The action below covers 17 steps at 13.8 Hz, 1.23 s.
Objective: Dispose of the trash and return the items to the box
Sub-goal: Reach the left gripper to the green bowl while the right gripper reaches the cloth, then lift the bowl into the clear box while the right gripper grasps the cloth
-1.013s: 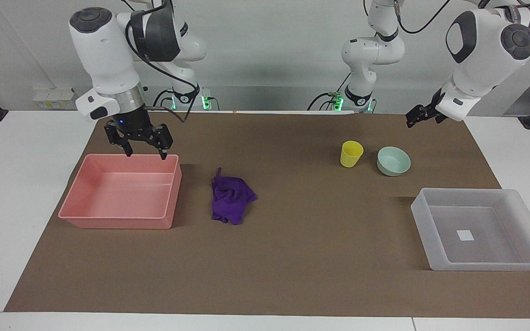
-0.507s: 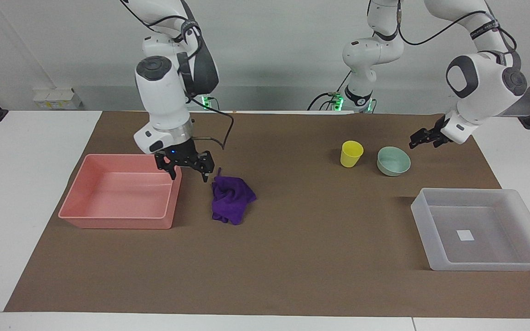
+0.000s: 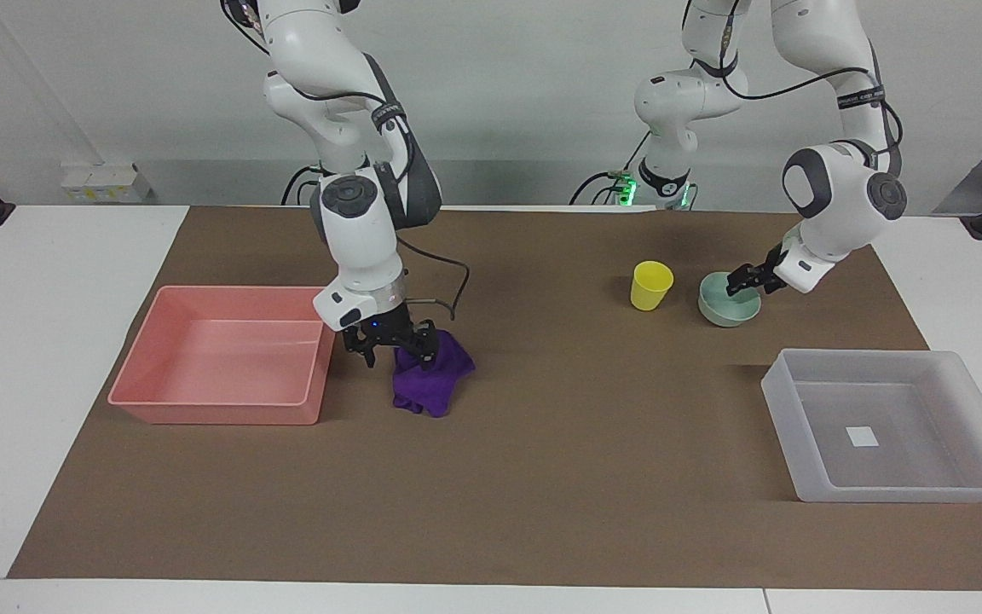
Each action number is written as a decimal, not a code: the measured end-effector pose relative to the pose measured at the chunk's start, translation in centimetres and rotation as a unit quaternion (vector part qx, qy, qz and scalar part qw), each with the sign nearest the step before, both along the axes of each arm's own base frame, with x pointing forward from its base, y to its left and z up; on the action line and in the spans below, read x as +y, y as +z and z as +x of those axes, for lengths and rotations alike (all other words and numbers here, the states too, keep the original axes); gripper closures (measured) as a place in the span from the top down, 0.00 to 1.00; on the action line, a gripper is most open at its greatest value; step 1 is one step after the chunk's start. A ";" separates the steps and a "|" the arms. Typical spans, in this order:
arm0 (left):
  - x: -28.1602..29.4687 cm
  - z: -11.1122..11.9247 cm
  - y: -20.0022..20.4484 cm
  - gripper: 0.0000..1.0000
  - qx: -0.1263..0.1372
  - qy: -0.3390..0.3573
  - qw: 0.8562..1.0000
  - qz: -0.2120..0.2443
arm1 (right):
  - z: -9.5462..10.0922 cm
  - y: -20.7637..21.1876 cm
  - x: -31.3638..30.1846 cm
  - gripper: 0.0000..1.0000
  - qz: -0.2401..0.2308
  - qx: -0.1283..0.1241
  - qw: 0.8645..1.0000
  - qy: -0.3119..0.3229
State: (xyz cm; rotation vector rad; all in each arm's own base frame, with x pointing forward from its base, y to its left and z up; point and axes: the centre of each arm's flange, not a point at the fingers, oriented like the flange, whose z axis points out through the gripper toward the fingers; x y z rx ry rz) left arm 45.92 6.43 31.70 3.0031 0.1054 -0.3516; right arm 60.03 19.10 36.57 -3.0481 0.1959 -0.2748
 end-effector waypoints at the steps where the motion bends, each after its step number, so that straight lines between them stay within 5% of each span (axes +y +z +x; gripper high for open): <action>1: 0.0 0.0 -0.6 0.67 0.004 0.000 1.000 -0.001 | 0.0 -1.0 0.3 1.00 0.004 -0.006 1.000 -0.002; 6: -0.1 0.4 -1.2 0.08 0.008 0.013 1.000 -0.014 | -0.7 -4.8 2.4 1.00 0.009 0.004 1.000 -0.011; 12: 0.4 4.5 7.5 0.04 0.014 0.002 1.000 -0.028 | -1.3 -7.2 4.5 0.96 0.016 -0.004 1.000 0.001; 14: 1.1 6.4 13.3 0.04 -0.001 0.000 1.000 -0.030 | -1.4 -7.4 4.3 0.75 0.016 -0.001 1.000 -0.006; 17: 3.4 10.3 21.3 0.04 -0.072 0.008 0.997 -0.015 | -1.4 -7.5 4.3 0.38 0.021 0.002 0.999 -0.038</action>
